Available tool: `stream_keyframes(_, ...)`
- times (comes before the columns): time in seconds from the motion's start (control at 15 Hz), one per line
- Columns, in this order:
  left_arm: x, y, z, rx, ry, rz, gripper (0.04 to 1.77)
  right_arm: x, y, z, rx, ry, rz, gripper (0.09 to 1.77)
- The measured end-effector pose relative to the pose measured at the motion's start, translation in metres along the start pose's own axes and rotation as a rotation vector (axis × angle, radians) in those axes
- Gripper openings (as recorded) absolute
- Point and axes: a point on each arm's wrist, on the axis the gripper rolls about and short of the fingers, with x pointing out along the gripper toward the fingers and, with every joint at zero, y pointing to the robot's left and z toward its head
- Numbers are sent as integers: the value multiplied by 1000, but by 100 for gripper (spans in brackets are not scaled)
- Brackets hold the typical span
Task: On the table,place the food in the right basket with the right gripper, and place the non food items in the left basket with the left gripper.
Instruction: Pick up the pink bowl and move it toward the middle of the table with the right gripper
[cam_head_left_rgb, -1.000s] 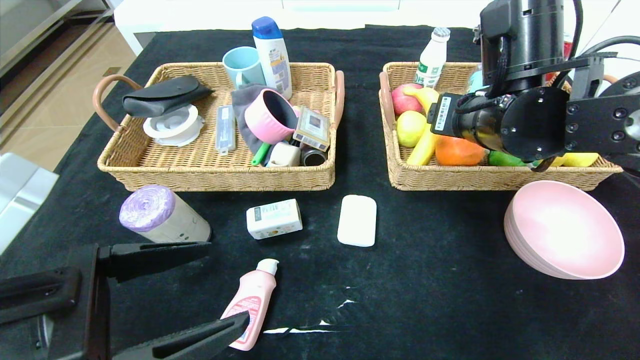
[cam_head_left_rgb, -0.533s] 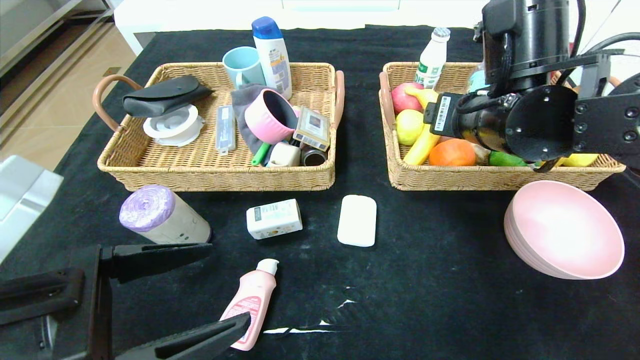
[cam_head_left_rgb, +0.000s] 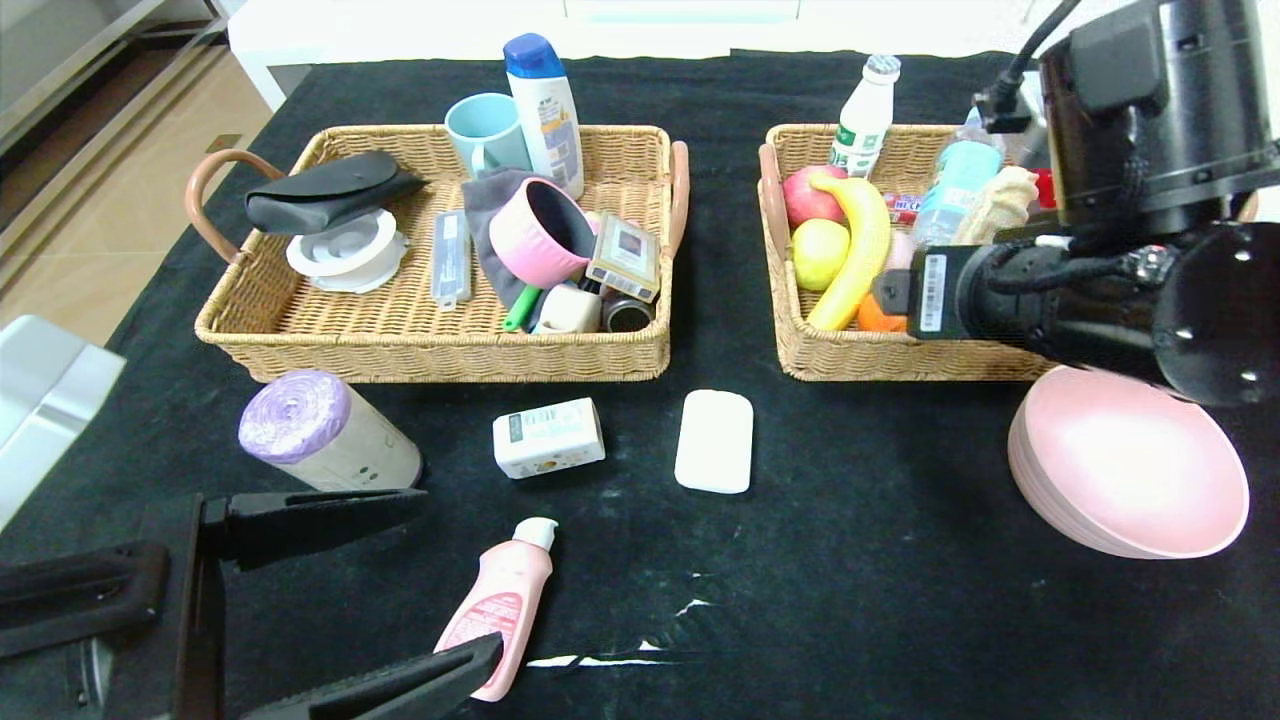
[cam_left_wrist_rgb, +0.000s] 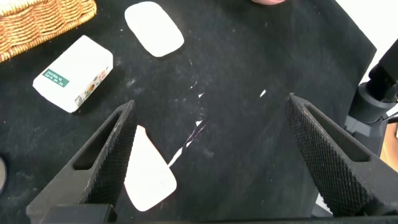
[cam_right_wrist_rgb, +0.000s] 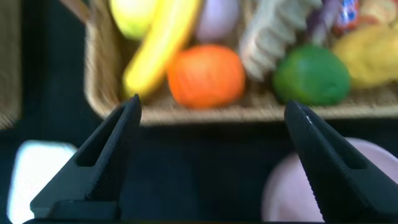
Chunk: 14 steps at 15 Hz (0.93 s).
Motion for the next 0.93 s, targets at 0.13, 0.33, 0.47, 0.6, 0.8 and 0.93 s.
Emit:
stream_keyframes(0.13, 0, 0, 0, 0, -1, 0, 172, -14, -14, -9, -61, 64, -12, 169)
stream_keyframes(0.33, 0, 0, 0, 0, 1, -1, 172, -35, -37, -20, -122, 150, -35, 169)
stream_keyframes(0.47, 0, 0, -1, 0, 5, -3, 172, -42, -47, -29, -110, 175, -41, 170)
stream_keyframes(0.6, 1, 0, -2, -2, 11, -5, 172, -45, -54, -39, -95, 201, -46, 170)
stream_keyframes(0.8, 2, 0, -3, -3, 17, -5, 172, -44, -57, -51, -54, 241, -49, 170)
stream_keyframes(0.93, 3, 0, -3, -4, 19, -6, 172, -40, -56, -58, -32, 271, -39, 170)
